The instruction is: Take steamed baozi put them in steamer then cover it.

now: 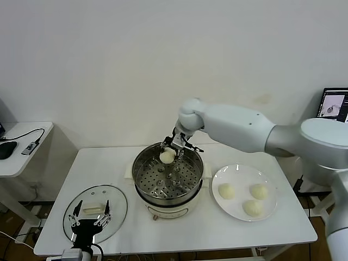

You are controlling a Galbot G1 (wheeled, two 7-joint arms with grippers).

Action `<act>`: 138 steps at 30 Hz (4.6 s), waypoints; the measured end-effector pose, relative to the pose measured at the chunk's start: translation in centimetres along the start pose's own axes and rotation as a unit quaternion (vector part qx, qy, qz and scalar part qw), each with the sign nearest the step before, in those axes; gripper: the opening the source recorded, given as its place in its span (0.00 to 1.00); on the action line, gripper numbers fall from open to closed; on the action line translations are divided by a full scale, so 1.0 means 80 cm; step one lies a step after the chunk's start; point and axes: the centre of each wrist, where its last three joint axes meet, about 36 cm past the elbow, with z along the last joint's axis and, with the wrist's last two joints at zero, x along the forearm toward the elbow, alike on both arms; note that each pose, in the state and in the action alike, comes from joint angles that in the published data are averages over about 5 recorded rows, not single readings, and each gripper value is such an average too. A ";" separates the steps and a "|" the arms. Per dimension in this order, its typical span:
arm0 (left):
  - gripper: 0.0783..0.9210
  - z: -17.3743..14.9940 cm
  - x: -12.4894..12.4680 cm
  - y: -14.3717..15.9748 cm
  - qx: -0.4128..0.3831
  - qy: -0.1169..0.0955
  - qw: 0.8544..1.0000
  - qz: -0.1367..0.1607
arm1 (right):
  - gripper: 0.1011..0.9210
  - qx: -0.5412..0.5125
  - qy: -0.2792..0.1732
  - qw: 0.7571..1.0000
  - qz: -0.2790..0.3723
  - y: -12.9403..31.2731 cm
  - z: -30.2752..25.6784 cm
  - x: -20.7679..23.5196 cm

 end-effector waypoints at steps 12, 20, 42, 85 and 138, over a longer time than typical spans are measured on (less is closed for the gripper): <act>0.88 -0.005 0.002 -0.001 0.001 -0.006 1.000 -0.002 | 0.75 0.038 0.005 0.999 -0.009 -0.004 0.004 -0.022; 0.88 -0.012 0.003 -0.002 0.000 -0.010 1.000 -0.003 | 0.88 0.005 0.012 1.000 -0.002 -0.002 0.012 0.021; 0.88 -0.035 0.001 0.007 -0.010 -0.017 1.000 0.002 | 0.88 -0.361 0.073 0.930 0.010 0.163 -0.029 0.187; 0.88 -0.027 -0.005 0.019 -0.022 -0.003 1.000 -0.009 | 0.88 -0.511 0.061 0.855 -0.068 0.334 -0.038 -0.001; 0.88 -0.034 -0.009 0.008 -0.013 -0.012 1.000 0.002 | 0.59 -0.518 0.100 0.850 -0.010 0.274 -0.001 0.136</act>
